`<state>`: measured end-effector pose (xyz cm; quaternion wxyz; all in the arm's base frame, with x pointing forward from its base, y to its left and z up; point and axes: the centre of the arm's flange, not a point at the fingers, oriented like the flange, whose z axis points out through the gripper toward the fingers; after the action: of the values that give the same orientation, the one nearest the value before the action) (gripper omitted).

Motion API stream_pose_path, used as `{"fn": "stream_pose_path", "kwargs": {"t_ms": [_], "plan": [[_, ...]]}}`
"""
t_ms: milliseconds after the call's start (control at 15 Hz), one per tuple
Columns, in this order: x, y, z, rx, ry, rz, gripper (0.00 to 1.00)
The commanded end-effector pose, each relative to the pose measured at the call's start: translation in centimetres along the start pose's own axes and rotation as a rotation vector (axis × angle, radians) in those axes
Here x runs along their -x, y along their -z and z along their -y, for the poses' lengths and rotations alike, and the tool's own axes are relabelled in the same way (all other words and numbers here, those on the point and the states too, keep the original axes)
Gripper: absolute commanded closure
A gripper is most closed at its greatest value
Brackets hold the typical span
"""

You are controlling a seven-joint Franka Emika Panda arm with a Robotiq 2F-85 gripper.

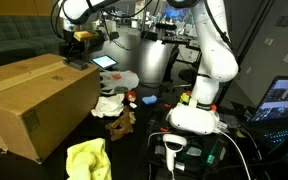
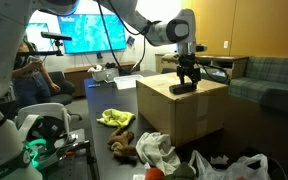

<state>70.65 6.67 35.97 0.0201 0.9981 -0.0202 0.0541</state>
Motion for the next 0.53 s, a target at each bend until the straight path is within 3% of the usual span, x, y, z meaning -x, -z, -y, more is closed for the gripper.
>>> {"fn": "stream_pose_path", "kwargs": {"t_ms": [0,400,467], "plan": [[-0.76,-0.27,-1.41,-0.033,0.031,-0.021,0.00],[-1.14,-0.61,-2.00,-0.046,0.093,-0.013,0.03],[-1.05,-0.54,-2.05,-0.046,0.101,-0.012,0.26]]}}
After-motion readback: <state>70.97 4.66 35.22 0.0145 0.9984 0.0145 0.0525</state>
